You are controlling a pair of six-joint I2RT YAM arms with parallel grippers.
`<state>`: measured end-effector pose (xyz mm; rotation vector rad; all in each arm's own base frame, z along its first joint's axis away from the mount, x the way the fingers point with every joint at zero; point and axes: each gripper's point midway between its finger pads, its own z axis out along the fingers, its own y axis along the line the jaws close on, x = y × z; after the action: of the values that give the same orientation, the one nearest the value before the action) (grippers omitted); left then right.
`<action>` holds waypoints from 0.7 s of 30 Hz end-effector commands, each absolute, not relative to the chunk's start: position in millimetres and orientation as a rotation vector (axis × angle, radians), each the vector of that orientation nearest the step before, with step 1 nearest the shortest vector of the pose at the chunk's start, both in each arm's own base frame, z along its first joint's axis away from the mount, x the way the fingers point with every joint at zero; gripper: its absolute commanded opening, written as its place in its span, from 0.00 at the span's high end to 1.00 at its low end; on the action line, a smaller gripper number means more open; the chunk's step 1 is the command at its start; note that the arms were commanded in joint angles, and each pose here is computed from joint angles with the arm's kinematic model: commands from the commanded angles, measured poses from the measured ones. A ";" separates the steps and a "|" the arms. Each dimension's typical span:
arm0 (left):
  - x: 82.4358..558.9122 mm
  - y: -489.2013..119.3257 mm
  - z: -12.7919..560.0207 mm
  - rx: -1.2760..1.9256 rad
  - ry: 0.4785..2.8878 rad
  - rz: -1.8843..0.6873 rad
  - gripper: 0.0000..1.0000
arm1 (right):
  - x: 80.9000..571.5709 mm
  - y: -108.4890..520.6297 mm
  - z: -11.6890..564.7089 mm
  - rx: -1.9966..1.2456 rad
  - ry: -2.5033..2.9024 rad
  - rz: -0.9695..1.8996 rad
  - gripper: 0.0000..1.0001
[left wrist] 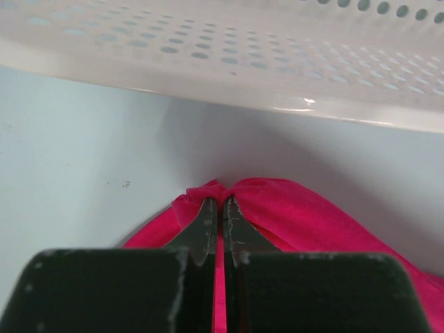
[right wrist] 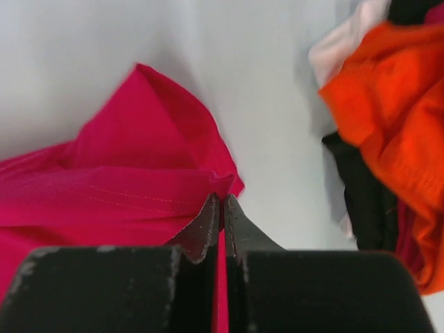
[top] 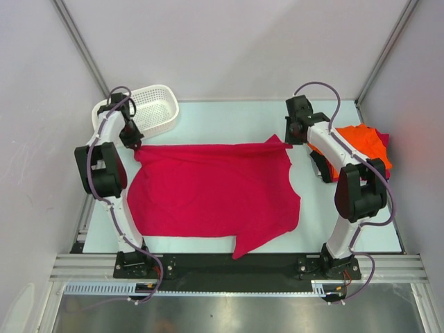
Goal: Fold and stack the t-shirts
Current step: Fold the flattened tshirt in 1/3 of the way
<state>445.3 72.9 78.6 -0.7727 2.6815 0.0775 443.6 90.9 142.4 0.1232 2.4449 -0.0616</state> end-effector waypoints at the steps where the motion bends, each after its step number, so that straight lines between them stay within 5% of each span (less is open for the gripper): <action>1: 449.8 94.6 120.2 -0.807 2.560 0.129 1.00 | 418.4 91.1 141.8 0.190 2.516 -0.038 1.00; 21: 494.9 80.3 241.9 -0.631 2.225 -0.066 1.00 | 388.4 112.8 104.5 0.198 2.684 0.052 1.00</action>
<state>473.9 77.8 190.3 -0.7049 2.3869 -0.0173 393.5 111.8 106.3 0.2028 2.6658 0.0584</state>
